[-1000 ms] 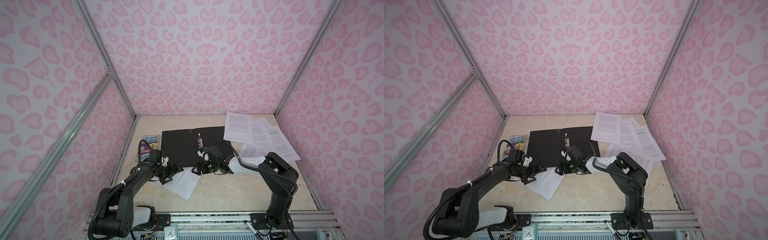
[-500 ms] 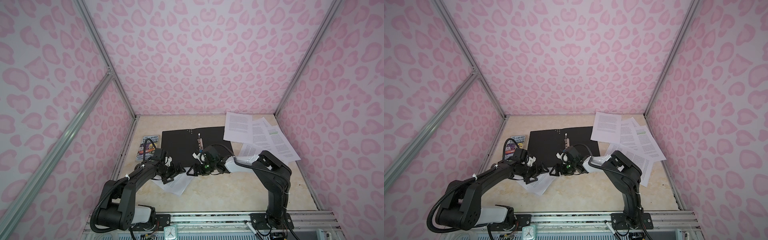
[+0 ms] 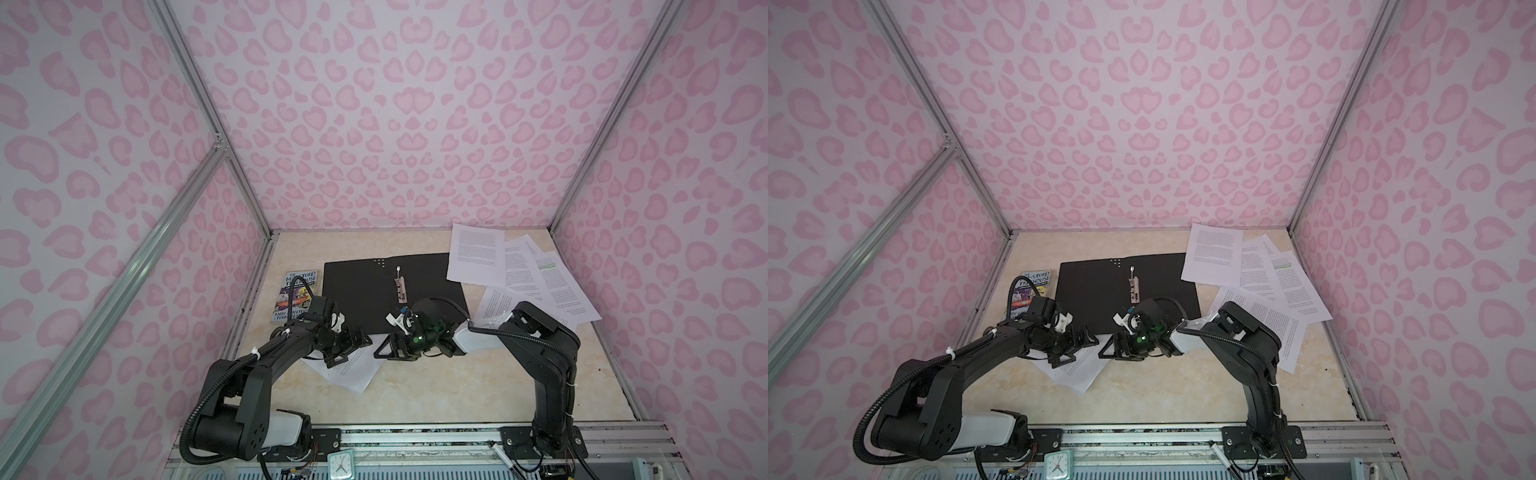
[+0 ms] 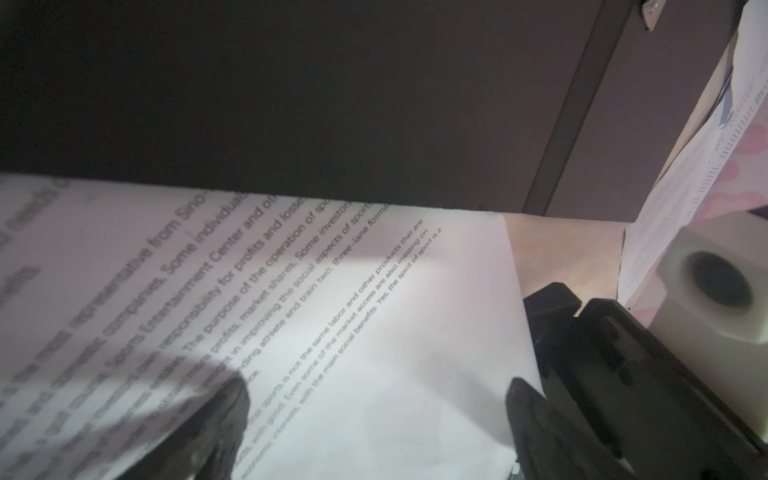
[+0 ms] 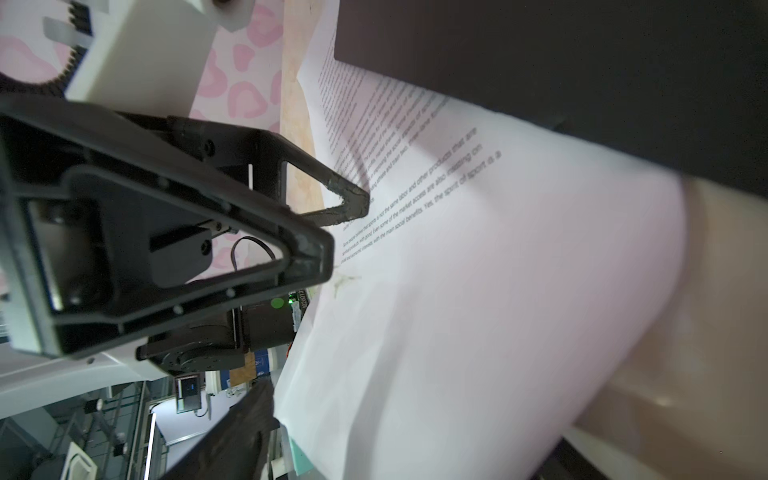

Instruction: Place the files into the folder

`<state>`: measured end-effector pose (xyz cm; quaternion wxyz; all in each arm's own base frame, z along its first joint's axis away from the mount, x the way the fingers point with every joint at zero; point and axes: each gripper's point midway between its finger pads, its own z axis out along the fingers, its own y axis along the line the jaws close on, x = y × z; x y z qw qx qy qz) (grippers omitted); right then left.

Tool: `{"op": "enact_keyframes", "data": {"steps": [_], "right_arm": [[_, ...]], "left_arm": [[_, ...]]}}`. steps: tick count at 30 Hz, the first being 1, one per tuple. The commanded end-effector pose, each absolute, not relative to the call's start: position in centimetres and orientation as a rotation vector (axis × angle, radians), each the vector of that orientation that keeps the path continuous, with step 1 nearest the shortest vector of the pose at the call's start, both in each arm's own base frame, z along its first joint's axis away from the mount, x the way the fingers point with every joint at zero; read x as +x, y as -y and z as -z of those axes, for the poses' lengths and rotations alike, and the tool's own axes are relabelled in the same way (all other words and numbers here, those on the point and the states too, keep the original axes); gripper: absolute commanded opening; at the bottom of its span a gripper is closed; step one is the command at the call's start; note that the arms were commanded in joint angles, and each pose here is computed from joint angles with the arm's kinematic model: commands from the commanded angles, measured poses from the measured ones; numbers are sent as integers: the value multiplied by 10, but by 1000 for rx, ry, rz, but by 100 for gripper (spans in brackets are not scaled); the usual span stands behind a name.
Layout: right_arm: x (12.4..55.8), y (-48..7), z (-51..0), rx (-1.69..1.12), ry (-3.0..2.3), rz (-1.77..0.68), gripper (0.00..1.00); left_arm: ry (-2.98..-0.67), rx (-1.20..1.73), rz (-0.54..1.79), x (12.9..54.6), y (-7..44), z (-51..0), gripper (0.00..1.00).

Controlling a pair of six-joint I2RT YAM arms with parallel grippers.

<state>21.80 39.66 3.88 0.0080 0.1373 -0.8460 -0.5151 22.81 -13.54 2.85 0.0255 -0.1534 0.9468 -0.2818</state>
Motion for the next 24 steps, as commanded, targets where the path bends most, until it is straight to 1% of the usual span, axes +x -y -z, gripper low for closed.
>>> {"op": "enact_keyframes", "data": {"steps": [1,4,8,13,17,20,22,24], "right_arm": [[239,-367,2,129,2777,1387,82],[250,-360,5,64,2793,1382,82],[258,-368,0,42,2752,1456,82],[254,-367,7,47,2751,1424,74],[246,-353,23,80,2814,1263,60],[242,-345,30,95,2845,1176,41],[241,-344,30,100,2855,1157,36],[242,-342,30,100,2864,1141,27]], "left_arm": [[-3029,-517,734,208,122,-2,99],[-3029,-511,732,209,122,-3,98],[-3033,-512,730,208,122,-1,99],[-3030,-511,738,208,123,-2,99],[-3028,-510,737,209,123,-3,99],[-3024,-508,741,209,123,-4,99],[-3020,-507,744,210,123,-5,99],[-3020,-508,743,210,123,-5,99]]}}
